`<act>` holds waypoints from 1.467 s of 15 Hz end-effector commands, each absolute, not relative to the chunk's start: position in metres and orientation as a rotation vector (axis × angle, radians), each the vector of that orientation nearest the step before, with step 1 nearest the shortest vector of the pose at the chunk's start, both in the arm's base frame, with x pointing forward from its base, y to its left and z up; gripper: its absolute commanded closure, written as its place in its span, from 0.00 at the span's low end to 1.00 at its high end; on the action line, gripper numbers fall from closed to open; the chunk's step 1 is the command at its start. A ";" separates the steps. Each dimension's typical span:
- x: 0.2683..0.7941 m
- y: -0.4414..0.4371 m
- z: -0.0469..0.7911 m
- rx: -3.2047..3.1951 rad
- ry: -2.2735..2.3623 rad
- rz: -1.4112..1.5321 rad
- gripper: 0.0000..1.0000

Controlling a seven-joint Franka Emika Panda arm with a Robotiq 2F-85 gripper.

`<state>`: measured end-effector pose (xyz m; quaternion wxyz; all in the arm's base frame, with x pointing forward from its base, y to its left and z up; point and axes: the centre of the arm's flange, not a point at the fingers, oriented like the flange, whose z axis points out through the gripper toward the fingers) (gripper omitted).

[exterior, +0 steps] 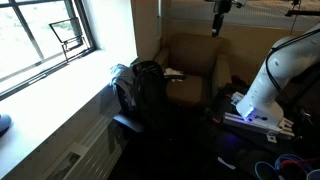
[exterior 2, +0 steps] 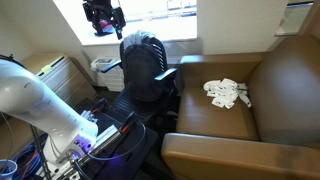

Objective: Remove the grey cloth from the backrest of the chair and put it on the brown sofa

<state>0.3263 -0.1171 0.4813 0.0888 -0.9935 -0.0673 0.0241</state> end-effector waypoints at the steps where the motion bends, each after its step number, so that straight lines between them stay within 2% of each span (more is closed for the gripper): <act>1: 0.326 -0.117 0.481 -2.956 -0.200 0.072 0.00; 6: 0.326 -0.117 0.481 -2.956 -0.200 0.072 0.00; 8: 0.401 -0.100 0.468 -2.918 -0.385 0.074 0.00; 19: 0.547 0.157 0.442 -2.860 -1.313 0.297 0.00; 20: 0.497 0.139 0.448 -2.903 -1.185 0.224 0.00; 22: 0.507 0.153 0.435 -2.892 -1.203 0.252 0.00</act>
